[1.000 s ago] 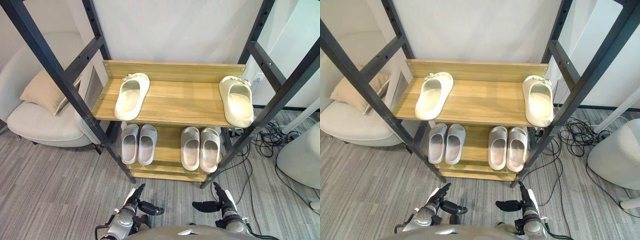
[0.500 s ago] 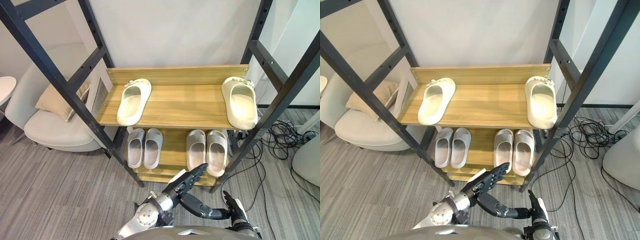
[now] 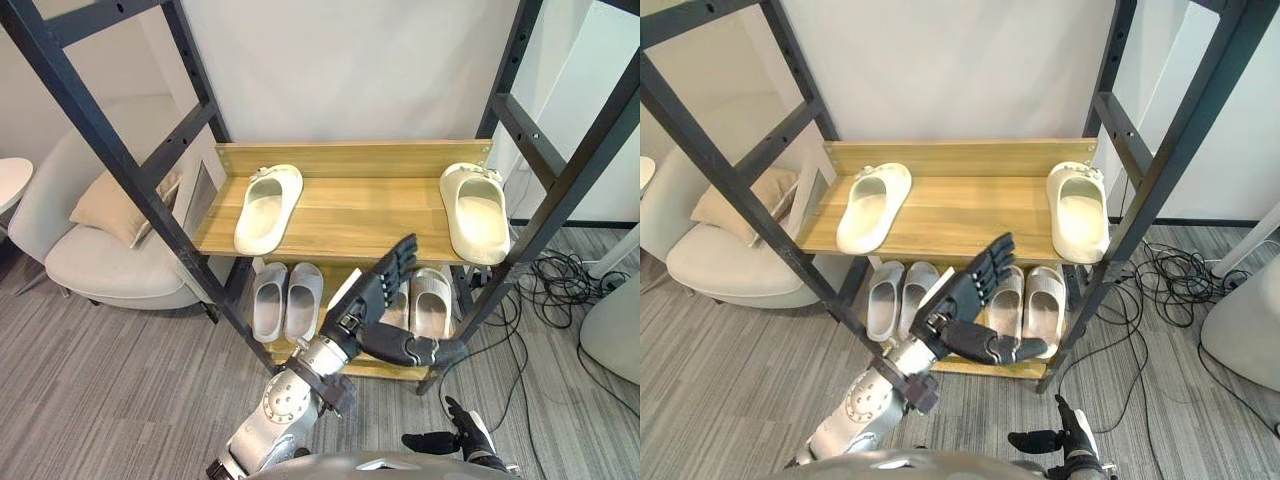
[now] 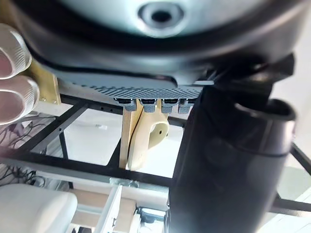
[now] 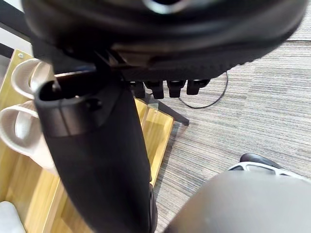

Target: Organize the slippers on the shoe rack

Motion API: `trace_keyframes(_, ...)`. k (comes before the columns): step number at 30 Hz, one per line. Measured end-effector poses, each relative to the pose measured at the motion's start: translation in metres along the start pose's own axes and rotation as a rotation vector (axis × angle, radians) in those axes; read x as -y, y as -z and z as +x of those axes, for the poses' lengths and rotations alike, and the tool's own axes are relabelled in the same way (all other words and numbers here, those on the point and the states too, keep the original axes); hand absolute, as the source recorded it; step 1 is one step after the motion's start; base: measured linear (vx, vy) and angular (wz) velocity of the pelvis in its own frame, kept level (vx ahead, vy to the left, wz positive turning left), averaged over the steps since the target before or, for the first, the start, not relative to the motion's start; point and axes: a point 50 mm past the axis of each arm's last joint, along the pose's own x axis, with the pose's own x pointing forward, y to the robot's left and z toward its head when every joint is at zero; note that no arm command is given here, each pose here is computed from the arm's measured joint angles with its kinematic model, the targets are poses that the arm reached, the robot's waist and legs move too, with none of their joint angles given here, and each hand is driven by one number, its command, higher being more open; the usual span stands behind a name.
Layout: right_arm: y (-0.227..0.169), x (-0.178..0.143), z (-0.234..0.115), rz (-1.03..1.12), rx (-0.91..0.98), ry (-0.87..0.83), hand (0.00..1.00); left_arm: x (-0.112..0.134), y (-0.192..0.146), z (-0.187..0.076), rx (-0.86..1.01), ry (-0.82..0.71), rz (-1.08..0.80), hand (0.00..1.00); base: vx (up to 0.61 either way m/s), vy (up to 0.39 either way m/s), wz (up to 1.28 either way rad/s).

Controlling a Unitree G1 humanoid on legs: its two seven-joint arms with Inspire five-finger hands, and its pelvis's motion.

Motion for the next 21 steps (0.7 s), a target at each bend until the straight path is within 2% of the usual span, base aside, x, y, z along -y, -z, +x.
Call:
trace_keyframes(4,0.008,-0.002,-0.002,0.001,-0.030,-0.006,1.00,-0.006,-0.026,0.009,0.125,-0.055,0.040,1.00,0.00,0.002,0.02)
trace_keyframes(10,0.010,-0.004,-0.002,0.003,-0.042,-0.011,1.00,-0.031,-0.070,0.026,0.327,-0.200,0.307,1.00,-0.01,0.003,0.02)
trace_keyframes(16,0.010,-0.005,-0.002,0.004,-0.041,-0.015,1.00,-0.051,-0.098,0.028,0.440,-0.335,0.502,1.00,0.00,0.002,0.01)
trace_keyframes(21,0.008,-0.008,-0.002,0.011,-0.035,-0.020,1.00,-0.059,-0.119,0.032,0.520,-0.382,0.666,1.00,0.00,0.000,0.00)
